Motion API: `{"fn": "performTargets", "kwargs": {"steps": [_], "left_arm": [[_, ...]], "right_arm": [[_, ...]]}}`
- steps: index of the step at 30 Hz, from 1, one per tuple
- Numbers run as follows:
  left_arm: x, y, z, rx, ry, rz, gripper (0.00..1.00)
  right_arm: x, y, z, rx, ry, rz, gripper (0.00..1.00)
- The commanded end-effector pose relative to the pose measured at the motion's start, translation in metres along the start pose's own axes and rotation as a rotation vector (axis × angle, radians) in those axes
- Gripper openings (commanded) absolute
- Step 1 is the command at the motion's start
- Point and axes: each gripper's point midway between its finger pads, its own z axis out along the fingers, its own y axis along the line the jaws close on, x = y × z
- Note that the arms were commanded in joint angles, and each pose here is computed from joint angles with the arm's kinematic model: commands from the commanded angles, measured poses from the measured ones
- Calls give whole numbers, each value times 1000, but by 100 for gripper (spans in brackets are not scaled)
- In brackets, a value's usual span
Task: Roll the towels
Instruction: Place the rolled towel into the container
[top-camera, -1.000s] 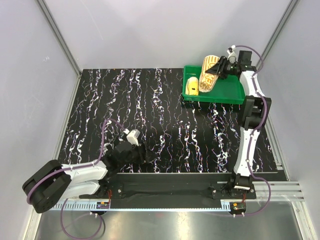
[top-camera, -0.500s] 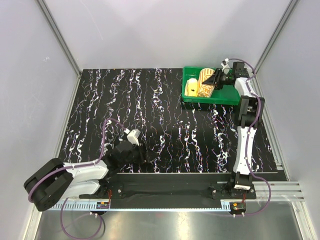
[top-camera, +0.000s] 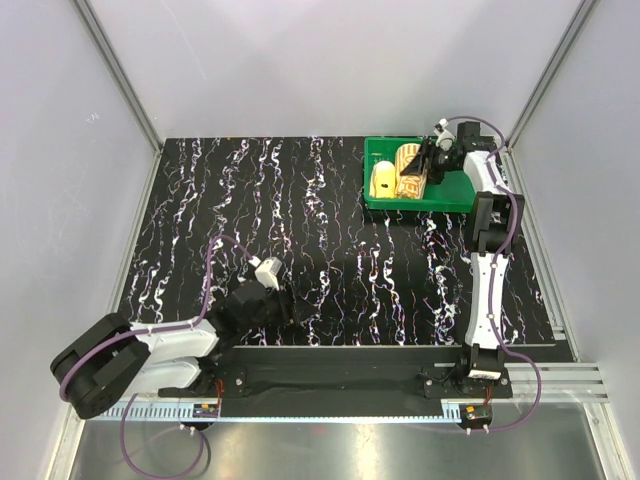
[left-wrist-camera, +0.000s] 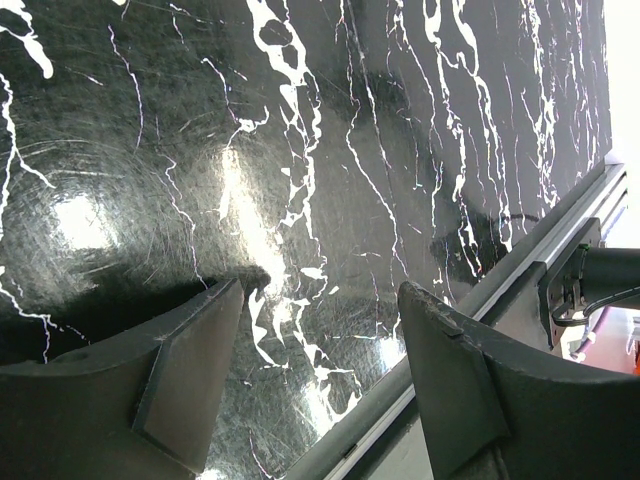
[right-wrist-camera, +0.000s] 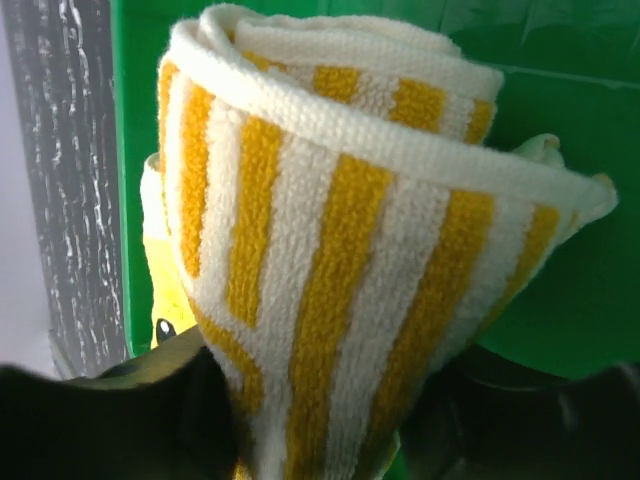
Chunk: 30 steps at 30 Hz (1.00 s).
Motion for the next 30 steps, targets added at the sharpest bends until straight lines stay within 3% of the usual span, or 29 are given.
{"fn": "performTargets", "kwargs": {"steps": [1,5,16,30], "left_arm": [[14,21,-1,-79,52,14,71],[13,21,-1,-78,49,13,71],[13,22,-1,-77,49,11,71],[13,22,0,-77,51,12,71]], "right_arm": [[8,1,8,111,40,-80,69],[11,-5,8,169,45,-72,86],[-12,9,-18,239,-19,-105,100],[-38,47,-34,91,-106,-66,100]]}}
